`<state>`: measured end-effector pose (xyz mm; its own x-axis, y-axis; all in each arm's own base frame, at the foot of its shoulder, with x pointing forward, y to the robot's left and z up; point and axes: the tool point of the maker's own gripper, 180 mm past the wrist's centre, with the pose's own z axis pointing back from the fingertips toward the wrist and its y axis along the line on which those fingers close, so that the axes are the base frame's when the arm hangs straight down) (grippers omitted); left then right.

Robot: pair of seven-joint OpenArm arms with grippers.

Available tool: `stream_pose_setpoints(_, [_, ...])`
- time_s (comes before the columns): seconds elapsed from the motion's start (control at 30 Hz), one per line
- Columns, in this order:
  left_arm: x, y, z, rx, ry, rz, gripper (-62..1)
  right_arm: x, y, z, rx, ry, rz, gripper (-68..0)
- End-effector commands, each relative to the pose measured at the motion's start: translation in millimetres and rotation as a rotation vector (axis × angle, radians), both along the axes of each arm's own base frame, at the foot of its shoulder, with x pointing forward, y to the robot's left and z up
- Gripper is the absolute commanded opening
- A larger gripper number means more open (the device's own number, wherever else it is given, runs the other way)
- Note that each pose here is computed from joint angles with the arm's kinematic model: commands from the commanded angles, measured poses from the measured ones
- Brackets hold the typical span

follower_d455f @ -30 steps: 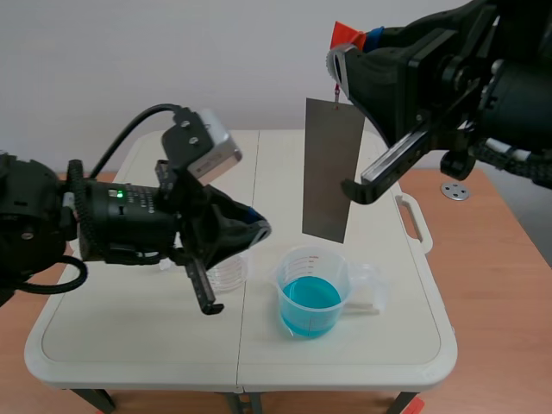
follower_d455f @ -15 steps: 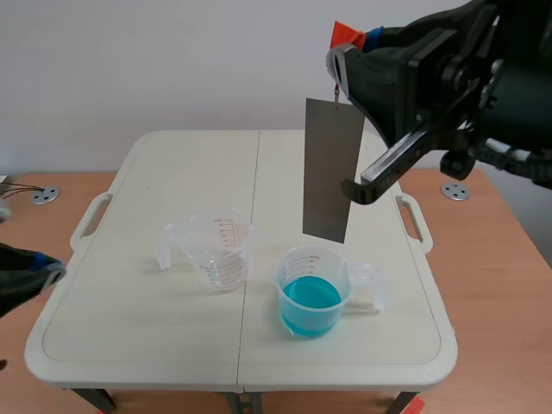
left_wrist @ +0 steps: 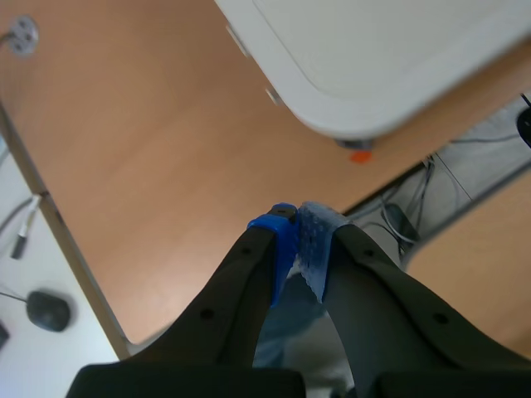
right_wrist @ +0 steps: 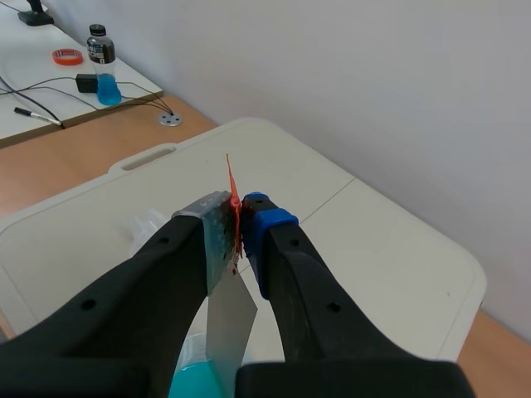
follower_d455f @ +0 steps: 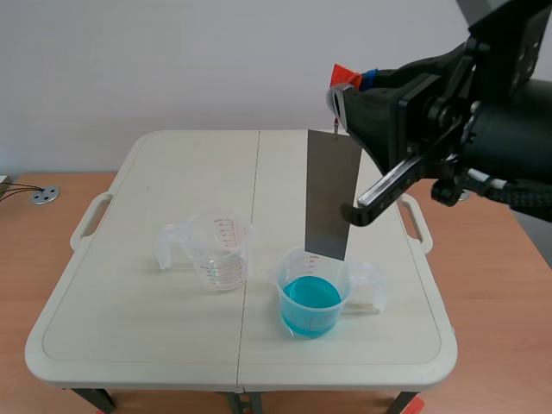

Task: Hold the metal plate by the orange handle, dip it into the blue solution, take it out and point at it, then put the plate back in the beaker on the left.
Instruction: 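Lower the plate into the blue solution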

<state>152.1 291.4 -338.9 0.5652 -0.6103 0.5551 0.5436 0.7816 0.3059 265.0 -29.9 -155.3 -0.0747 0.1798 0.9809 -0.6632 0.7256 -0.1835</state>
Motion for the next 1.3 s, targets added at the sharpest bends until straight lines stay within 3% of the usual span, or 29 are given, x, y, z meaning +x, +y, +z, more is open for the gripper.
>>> stream_pose_setpoints(0.0, [-7, -6, -2, -0.010, 0.014, -0.013, -57.5, -0.3, 2, 5, 0.028, -0.018, 0.014, -66.0])
stream_pose_setpoints(0.3, [-73, -10, -21, -0.032, 0.190, -0.022, -57.5, 1.7, 8, -19, 0.055, 0.055, 0.034, -66.0])
stream_pose_setpoints(0.47, [-96, -11, -26, -0.039, 0.256, -0.023, -57.5, 2.4, 9, -33, 0.062, 0.097, 0.036, -66.0])
stream_pose_setpoints(0.93, [-102, -12, -27, -0.043, 0.278, -0.028, -57.5, 4.9, 4, -75, 0.085, 0.213, 0.019, -66.0])
stream_pose_setpoints(1.27, [-102, -12, -27, -0.043, 0.278, -0.028, -57.5, 3.3, -1, -104, 0.011, 0.270, 0.002, -66.0])
